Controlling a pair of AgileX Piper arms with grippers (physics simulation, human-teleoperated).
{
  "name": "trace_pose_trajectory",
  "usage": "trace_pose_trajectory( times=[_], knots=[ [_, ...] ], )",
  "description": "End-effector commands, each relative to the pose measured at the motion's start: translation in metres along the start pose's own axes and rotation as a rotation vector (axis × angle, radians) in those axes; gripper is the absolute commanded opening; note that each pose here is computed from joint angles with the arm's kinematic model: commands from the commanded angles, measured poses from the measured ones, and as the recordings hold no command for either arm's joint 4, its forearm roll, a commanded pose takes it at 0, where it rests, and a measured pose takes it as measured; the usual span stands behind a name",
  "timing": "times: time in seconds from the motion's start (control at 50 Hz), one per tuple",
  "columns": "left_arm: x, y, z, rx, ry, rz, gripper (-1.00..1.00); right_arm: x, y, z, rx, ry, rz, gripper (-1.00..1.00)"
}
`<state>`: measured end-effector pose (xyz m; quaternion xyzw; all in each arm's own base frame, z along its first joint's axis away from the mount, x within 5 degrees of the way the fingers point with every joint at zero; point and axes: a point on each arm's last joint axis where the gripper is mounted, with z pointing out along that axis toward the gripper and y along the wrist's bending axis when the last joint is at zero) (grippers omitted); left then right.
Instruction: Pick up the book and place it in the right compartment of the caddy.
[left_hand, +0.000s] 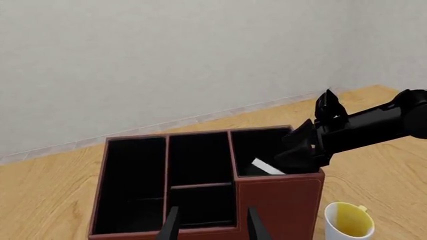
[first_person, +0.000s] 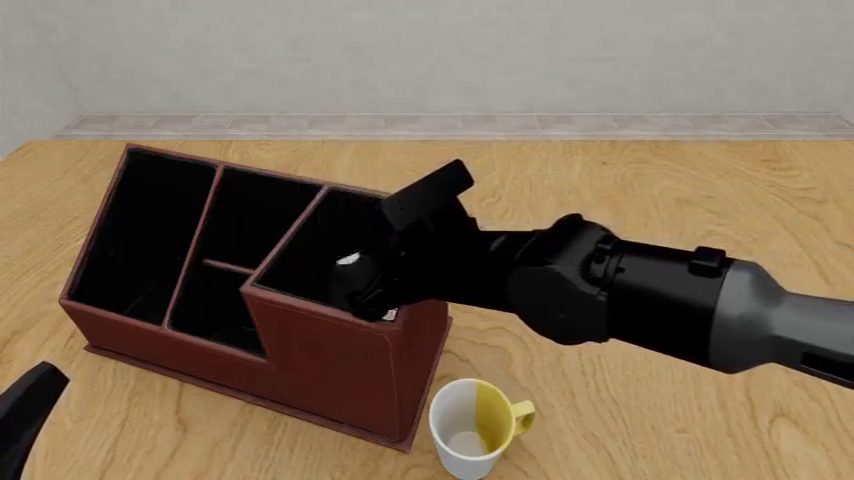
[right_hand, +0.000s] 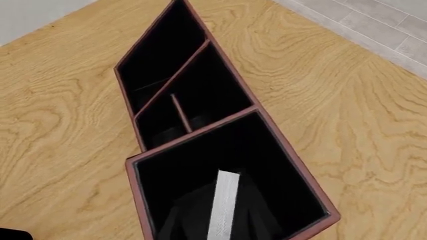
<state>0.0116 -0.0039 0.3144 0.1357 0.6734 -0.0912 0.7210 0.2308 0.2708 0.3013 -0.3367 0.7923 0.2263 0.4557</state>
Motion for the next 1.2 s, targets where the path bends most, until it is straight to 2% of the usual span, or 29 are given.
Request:
trace_pose_trajectory(
  times=[0.02,0.52,0.88,1.06,1.2],
  knots=[
    [0.002,0.0,0.002,-0.022,-0.008,-0.013,1.0,0.001,0.005,0.0,-0.012,0.022,-0.019,1.0],
    [0.003,0.0,0.003,-0.022,-0.01,-0.013,1.0,-0.007,0.003,-0.005,-0.008,0.009,-0.022,1.0],
    [0.004,0.0,0.004,-0.006,-0.015,-0.019,1.0,-0.055,-0.006,-0.057,0.02,-0.092,-0.036,1.0],
    [0.007,-0.001,0.005,0.007,-0.013,-0.019,1.0,-0.062,-0.01,-0.083,0.032,-0.13,-0.027,1.0],
    [0.01,-0.001,0.007,0.019,-0.009,-0.019,1.0,-0.056,-0.01,-0.104,0.032,-0.159,-0.004,1.0]
  ],
)
